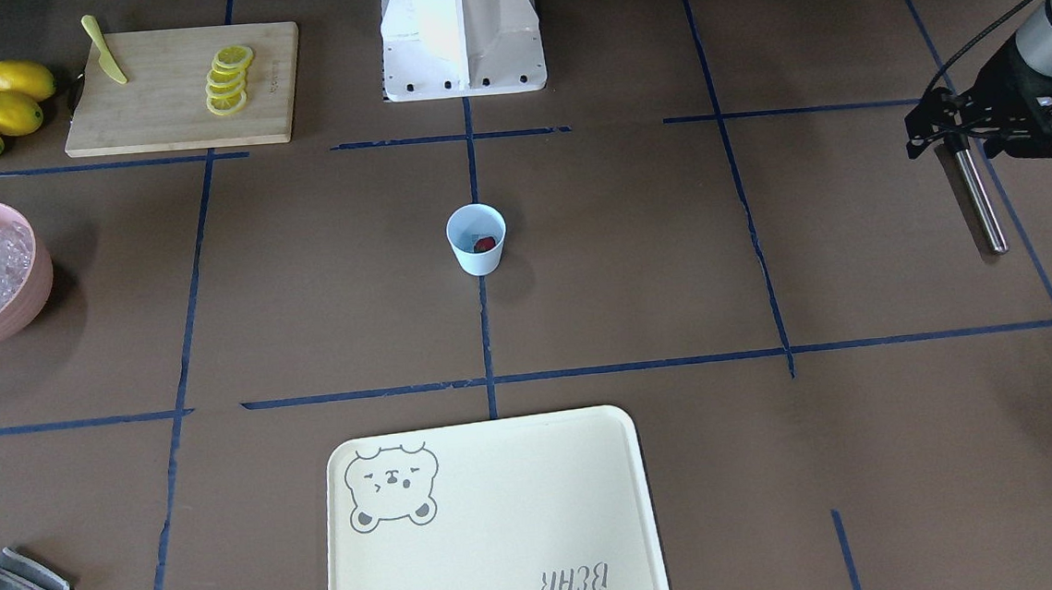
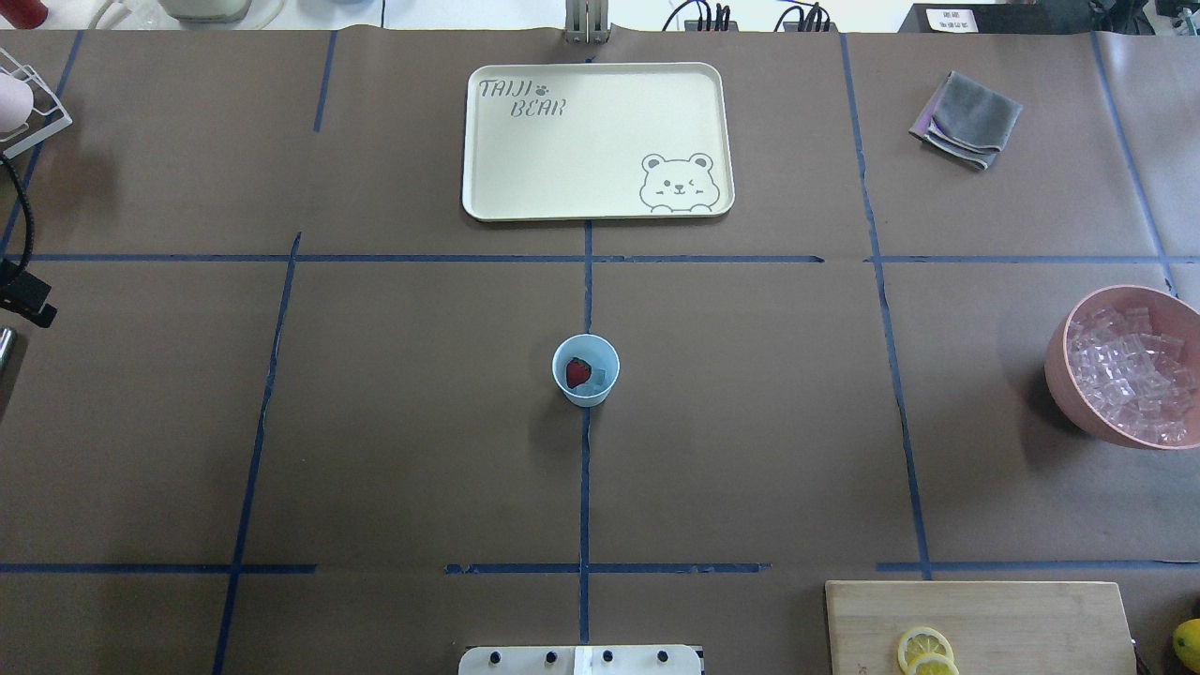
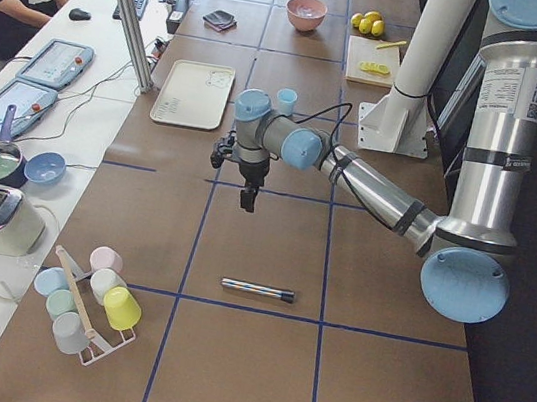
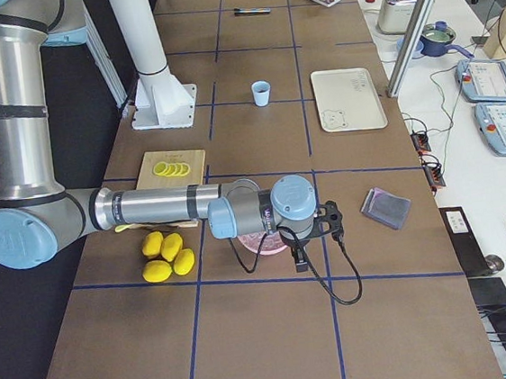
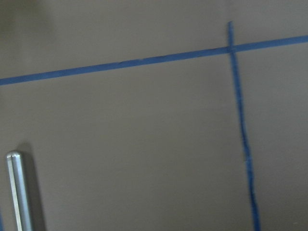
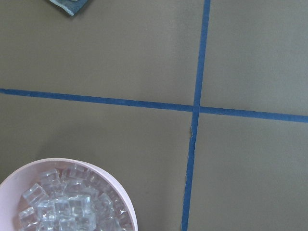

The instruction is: Mash ice and strawberries in cup

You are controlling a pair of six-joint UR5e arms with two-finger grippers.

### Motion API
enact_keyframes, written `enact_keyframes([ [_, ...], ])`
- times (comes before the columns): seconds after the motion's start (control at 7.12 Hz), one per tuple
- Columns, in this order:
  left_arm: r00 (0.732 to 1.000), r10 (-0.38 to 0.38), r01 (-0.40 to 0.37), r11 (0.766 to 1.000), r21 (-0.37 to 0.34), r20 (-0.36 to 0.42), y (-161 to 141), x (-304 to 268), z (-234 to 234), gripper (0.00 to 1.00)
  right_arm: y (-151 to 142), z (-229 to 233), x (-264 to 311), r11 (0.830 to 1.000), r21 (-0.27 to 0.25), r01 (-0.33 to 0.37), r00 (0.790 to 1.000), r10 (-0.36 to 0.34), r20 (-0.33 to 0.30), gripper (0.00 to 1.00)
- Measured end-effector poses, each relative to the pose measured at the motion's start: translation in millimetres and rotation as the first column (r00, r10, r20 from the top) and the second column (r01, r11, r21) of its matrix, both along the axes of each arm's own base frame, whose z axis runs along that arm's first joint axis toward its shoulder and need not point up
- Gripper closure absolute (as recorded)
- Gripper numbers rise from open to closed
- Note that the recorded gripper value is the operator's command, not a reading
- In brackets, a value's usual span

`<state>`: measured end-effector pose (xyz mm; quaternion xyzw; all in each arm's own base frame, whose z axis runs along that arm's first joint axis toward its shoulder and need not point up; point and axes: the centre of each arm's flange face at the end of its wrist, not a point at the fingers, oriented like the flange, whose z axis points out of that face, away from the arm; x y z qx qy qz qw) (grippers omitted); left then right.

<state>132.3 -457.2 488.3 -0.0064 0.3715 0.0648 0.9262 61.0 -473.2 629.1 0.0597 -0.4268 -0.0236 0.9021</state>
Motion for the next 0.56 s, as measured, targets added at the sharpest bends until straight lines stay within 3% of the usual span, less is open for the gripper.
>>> enact_keyframes([
  [0.28,1.0,-0.013,0.013,1.0,0.007,-0.013,3.3,-14.2,93.3,0.0,4.1,4.8,1.2,1.0,-0.012,-0.003,1.0,0.003,-0.009,0.0],
  [0.56,0.999,-0.022,0.023,0.999,0.027,-0.025,5.2,-16.8,153.7,0.0,1.6,1.4,1.6,1.0,-0.003,-0.007,1.0,0.006,-0.011,0.0],
])
